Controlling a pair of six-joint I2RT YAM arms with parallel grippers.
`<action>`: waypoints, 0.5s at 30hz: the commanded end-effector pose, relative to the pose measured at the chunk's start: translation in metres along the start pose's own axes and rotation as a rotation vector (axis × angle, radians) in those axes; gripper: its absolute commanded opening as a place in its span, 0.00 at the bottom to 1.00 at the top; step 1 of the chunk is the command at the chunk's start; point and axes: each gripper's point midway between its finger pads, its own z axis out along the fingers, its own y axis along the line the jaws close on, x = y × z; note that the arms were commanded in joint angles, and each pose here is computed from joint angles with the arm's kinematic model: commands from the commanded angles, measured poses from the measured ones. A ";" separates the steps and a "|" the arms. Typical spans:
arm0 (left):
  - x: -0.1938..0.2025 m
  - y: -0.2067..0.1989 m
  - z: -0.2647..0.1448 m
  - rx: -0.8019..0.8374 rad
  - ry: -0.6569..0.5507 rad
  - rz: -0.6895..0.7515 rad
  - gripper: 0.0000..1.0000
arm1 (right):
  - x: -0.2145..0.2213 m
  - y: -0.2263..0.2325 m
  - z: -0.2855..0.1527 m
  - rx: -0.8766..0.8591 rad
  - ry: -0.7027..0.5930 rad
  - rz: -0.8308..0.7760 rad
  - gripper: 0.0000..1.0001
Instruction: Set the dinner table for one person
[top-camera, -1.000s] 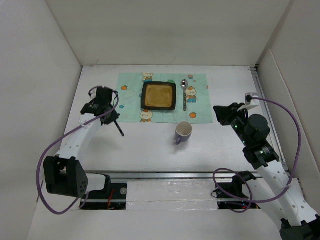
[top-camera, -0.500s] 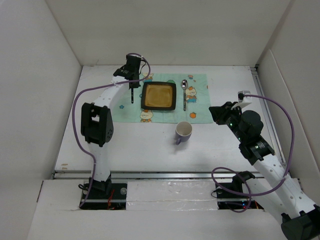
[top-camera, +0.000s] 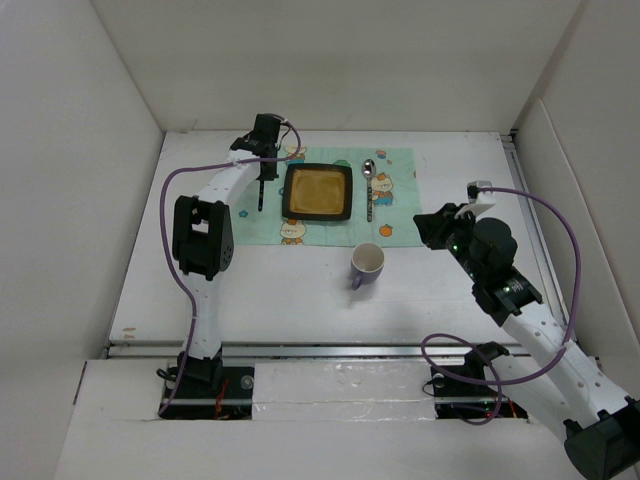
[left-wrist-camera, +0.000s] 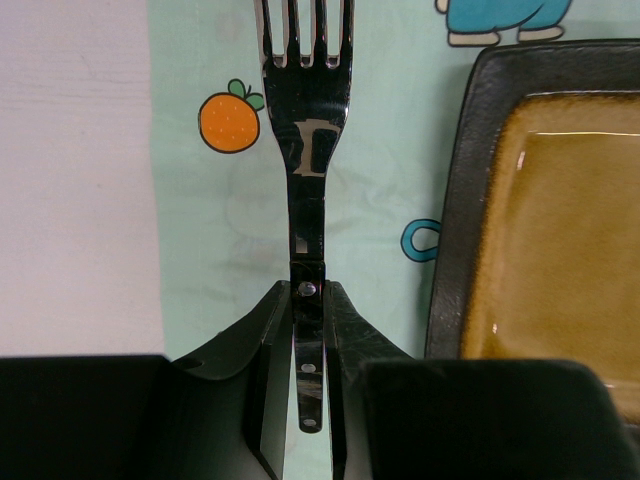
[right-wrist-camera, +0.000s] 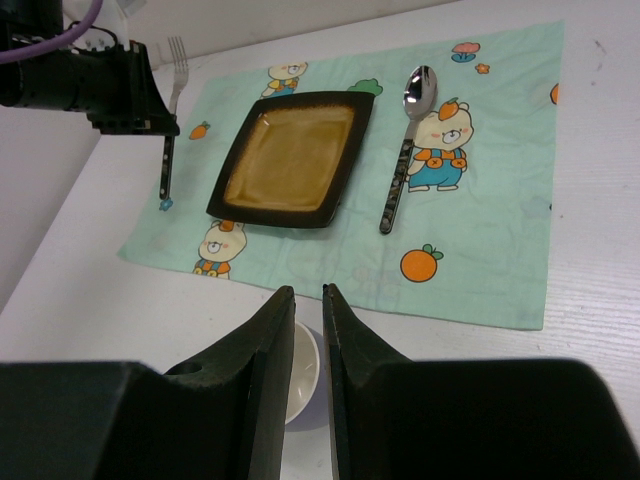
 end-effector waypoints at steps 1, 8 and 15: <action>-0.003 -0.001 0.009 0.009 -0.005 0.005 0.00 | -0.020 0.005 0.001 -0.008 -0.075 -0.017 0.23; 0.004 -0.007 0.028 0.016 0.020 0.013 0.00 | -0.016 0.006 0.005 -0.006 -0.064 -0.019 0.24; 0.004 -0.008 0.036 0.014 0.017 0.026 0.00 | -0.011 0.006 0.011 -0.003 -0.046 -0.022 0.24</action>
